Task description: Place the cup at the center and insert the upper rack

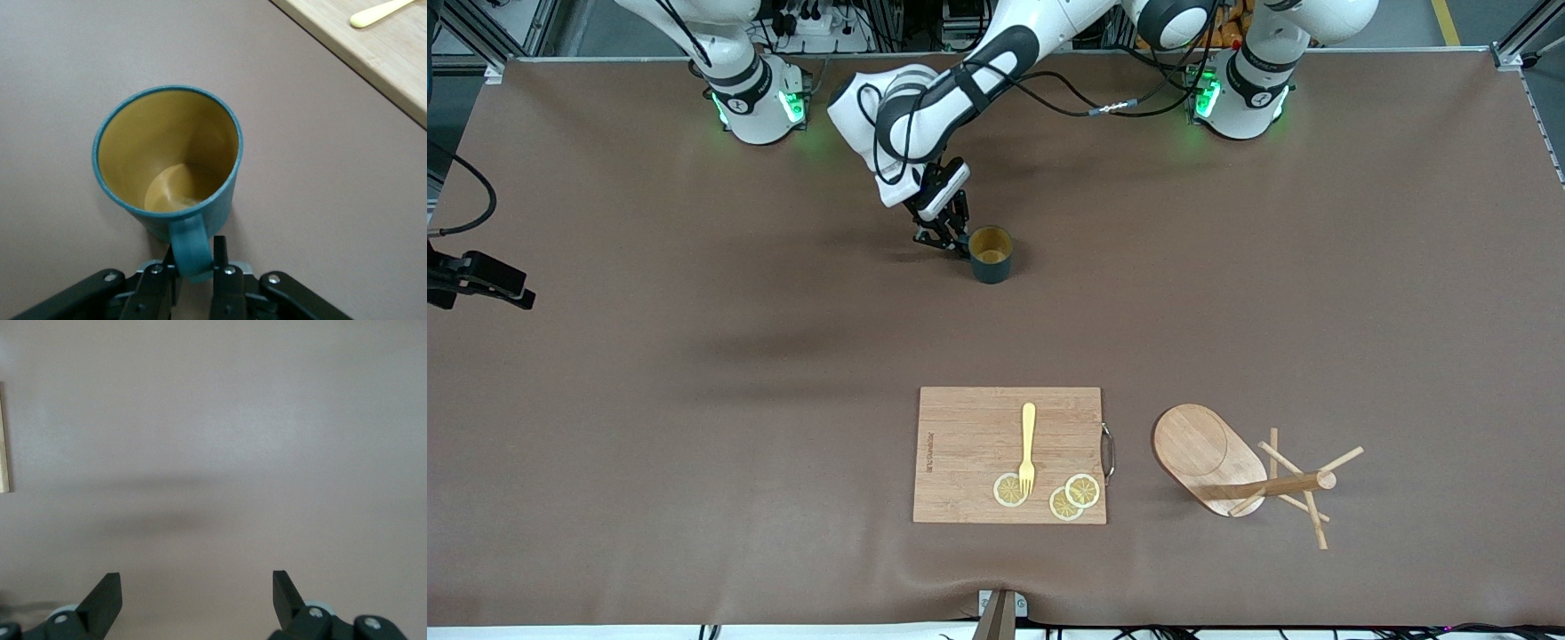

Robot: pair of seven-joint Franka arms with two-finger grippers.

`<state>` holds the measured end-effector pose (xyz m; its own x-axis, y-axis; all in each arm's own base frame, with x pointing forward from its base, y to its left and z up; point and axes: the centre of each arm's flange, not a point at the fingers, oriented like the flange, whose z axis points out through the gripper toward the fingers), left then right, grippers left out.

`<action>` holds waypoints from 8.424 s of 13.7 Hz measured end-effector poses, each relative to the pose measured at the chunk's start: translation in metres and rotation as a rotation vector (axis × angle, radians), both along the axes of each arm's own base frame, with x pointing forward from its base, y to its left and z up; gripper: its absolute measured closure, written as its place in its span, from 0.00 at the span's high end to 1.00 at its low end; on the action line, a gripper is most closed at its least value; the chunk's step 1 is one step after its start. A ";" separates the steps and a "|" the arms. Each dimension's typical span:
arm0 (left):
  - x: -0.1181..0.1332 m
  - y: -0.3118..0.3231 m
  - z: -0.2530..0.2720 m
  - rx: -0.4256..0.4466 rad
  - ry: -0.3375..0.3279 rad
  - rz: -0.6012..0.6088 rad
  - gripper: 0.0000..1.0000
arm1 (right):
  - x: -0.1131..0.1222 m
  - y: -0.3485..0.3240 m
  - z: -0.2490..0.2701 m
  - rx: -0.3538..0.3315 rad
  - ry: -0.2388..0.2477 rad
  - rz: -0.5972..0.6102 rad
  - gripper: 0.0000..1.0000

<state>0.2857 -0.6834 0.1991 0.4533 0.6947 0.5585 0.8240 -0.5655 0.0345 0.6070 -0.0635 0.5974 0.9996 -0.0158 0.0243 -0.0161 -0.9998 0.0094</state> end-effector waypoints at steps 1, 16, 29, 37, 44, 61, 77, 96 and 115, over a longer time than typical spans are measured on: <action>0.001 -0.003 0.009 -0.018 0.007 0.000 0.21 | 0.000 0.000 0.000 0.000 -0.004 0.000 1.00; 0.244 0.165 0.305 -0.571 0.332 -0.119 0.21 | 0.004 0.000 0.003 -0.003 -0.034 0.000 1.00; 0.413 0.459 0.347 -1.290 0.397 -0.282 0.21 | 0.005 0.001 0.004 -0.002 -0.043 -0.001 1.00; 0.450 0.543 0.286 -1.555 0.398 -0.289 0.21 | 0.005 0.001 0.004 -0.001 -0.044 -0.001 1.00; 0.469 0.618 0.222 -1.641 0.369 -0.276 0.21 | 0.006 0.001 0.002 0.000 -0.042 0.000 1.00; 0.466 0.692 0.170 -1.739 0.368 -0.318 0.21 | 0.006 0.004 0.003 0.005 -0.046 0.003 1.00; 0.467 0.721 0.140 -1.781 0.311 -0.335 0.21 | 0.006 0.004 0.002 0.006 -0.044 0.004 1.00; 0.437 0.674 0.292 -1.149 0.337 -0.649 1.00 | 0.006 0.006 0.002 0.024 -0.045 0.004 1.00; 0.247 0.635 0.426 -0.231 0.642 -0.864 1.00 | -0.003 0.016 0.012 0.048 0.013 0.017 1.00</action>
<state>0.5323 -0.0488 0.6250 0.9965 0.0609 -0.0579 0.0561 -0.9952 -0.0801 0.6043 -0.0476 0.6093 0.9999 0.0002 0.0110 0.0006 -0.9993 -0.0384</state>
